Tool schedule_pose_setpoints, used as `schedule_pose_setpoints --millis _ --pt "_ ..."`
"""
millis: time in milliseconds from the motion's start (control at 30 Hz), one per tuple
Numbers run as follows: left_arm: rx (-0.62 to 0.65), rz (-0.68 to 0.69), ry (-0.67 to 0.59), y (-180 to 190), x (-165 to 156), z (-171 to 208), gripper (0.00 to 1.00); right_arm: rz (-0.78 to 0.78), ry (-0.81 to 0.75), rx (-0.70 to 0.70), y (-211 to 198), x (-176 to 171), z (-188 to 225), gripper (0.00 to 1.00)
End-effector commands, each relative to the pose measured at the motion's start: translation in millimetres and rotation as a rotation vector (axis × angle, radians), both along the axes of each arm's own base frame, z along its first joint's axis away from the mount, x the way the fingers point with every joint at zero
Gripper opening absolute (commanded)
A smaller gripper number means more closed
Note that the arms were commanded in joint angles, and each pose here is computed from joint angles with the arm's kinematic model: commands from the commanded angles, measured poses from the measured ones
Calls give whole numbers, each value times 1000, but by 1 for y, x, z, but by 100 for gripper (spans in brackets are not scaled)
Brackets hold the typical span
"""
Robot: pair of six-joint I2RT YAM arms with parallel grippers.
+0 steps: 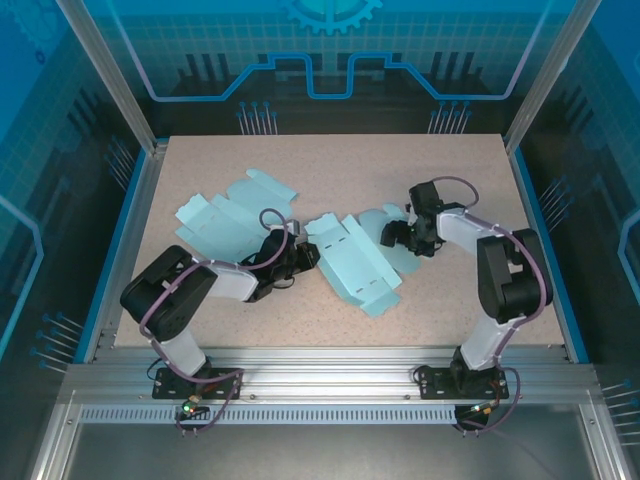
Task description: Fold the paper box
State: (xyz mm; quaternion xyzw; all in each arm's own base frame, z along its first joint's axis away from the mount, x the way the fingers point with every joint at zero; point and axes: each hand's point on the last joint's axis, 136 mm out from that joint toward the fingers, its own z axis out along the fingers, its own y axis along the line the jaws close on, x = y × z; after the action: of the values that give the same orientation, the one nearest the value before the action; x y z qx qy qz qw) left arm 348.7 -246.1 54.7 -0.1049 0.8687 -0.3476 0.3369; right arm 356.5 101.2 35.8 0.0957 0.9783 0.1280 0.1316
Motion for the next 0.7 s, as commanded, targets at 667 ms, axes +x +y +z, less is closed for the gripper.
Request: schedule_pose_setpoints --millis 667 --pt "607 -676 -670 -12 -8 199 0 343 -633 -55 21 -68 221 91"
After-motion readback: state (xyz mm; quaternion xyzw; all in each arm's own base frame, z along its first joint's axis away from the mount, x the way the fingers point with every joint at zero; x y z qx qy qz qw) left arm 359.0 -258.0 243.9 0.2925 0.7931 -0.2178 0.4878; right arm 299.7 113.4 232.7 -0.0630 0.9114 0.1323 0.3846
